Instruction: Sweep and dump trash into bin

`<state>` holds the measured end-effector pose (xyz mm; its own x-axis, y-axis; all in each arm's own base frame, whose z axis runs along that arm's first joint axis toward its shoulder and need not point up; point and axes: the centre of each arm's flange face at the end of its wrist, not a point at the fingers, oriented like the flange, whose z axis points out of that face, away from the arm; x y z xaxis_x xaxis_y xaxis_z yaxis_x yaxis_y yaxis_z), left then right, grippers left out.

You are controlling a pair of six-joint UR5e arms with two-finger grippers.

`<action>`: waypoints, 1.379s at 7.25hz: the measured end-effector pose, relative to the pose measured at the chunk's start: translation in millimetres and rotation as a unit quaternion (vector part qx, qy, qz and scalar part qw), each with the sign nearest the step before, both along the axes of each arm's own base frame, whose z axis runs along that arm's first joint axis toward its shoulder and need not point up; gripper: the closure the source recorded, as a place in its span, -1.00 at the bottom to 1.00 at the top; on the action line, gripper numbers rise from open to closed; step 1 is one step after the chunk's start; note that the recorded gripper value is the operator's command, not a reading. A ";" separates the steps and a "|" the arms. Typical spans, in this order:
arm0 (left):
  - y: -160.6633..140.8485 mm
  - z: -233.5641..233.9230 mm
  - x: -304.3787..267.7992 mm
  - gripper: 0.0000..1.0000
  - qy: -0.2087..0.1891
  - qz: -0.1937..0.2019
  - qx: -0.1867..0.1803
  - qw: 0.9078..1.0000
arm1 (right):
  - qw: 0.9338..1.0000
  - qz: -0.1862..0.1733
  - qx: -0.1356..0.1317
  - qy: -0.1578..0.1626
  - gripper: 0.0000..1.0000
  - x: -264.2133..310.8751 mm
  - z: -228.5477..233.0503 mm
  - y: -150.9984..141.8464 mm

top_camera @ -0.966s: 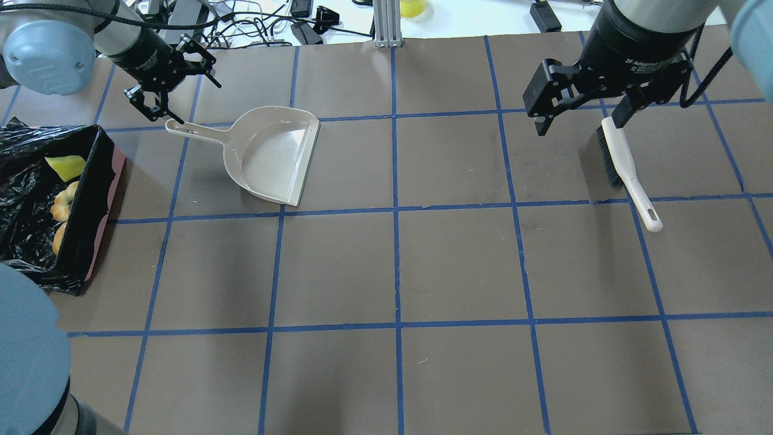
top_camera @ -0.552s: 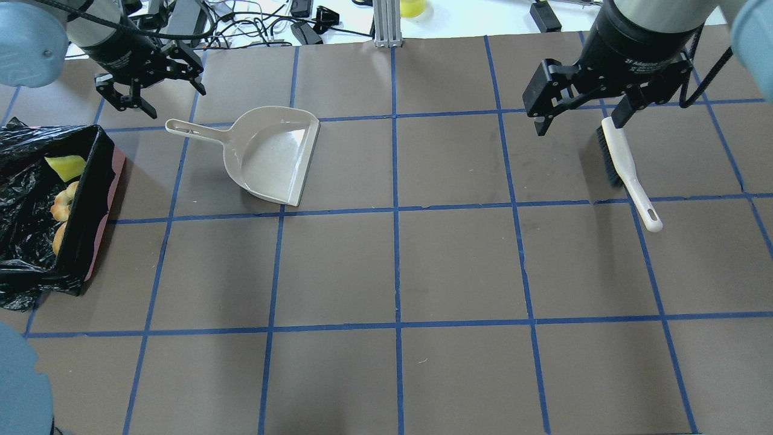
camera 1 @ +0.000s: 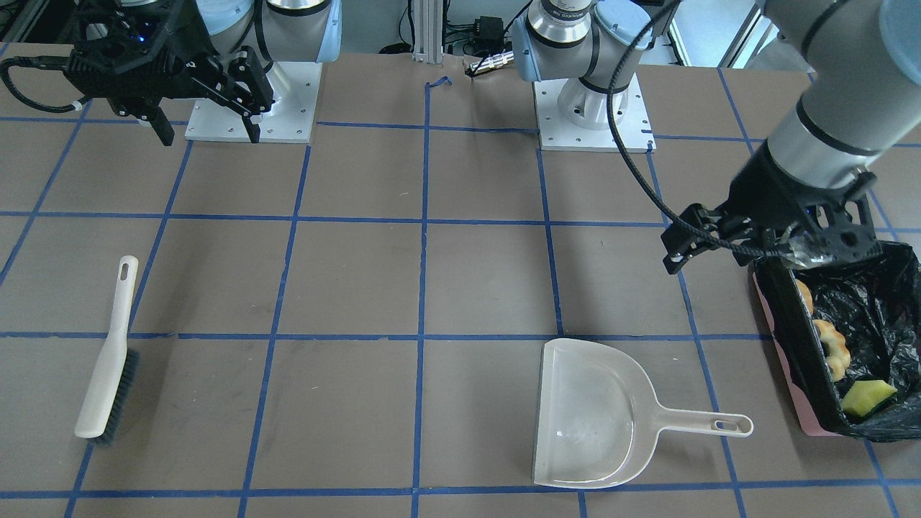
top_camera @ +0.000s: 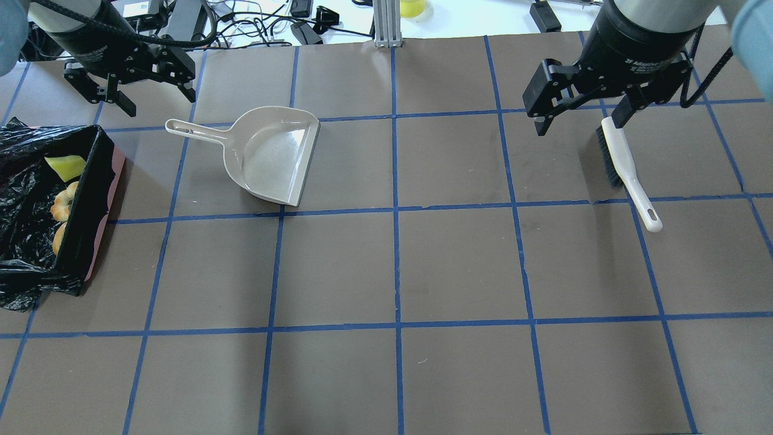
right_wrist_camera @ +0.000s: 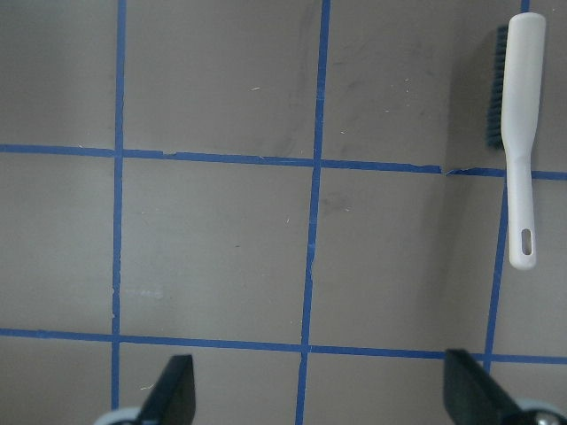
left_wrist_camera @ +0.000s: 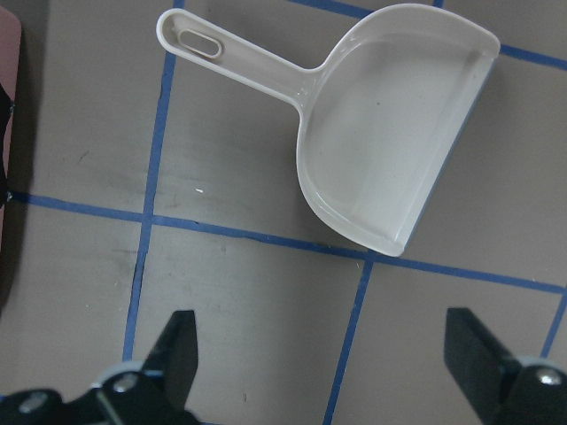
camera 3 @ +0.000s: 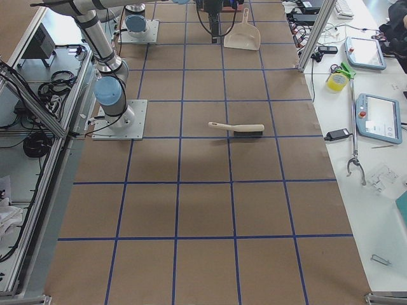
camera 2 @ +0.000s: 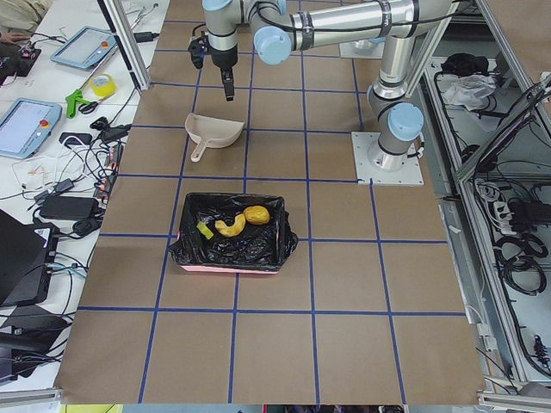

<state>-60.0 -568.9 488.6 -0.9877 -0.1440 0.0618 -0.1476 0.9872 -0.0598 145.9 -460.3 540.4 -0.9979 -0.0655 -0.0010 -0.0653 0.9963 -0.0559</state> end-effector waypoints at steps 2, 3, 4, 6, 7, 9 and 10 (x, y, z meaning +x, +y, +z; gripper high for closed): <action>22.5 20.7 -51.1 -1.00 -0.010 -0.033 -0.015 0.999 | 1.000 0.000 0.000 0.000 -1.00 0.0 0.0 0.0; 34.1 27.7 -67.5 -1.00 -0.017 -0.046 -0.020 0.999 | 1.000 0.000 0.000 0.000 -1.00 0.0 0.0 0.0; 44.1 32.5 -76.6 -1.00 -0.020 -0.055 -0.023 0.998 | 1.000 0.000 0.000 0.000 -1.00 0.1 0.0 0.0; 62.2 34.9 -79.0 -1.00 -0.022 -0.059 -0.009 0.998 | 1.000 0.000 0.000 -0.001 -1.00 0.3 0.0 0.0; 69.3 33.9 -78.3 -1.00 -0.022 -0.058 0.000 0.998 | 1.000 0.000 0.000 -0.002 -1.00 0.3 0.0 0.0; 73.2 29.6 -75.5 -1.00 -0.021 -0.055 0.006 0.998 | 1.000 0.000 0.000 -0.002 -1.00 0.4 0.0 0.0; 73.7 28.4 -75.3 -1.00 -0.021 -0.055 0.006 0.998 | 1.000 0.001 0.000 -0.002 -1.00 0.4 0.0 0.0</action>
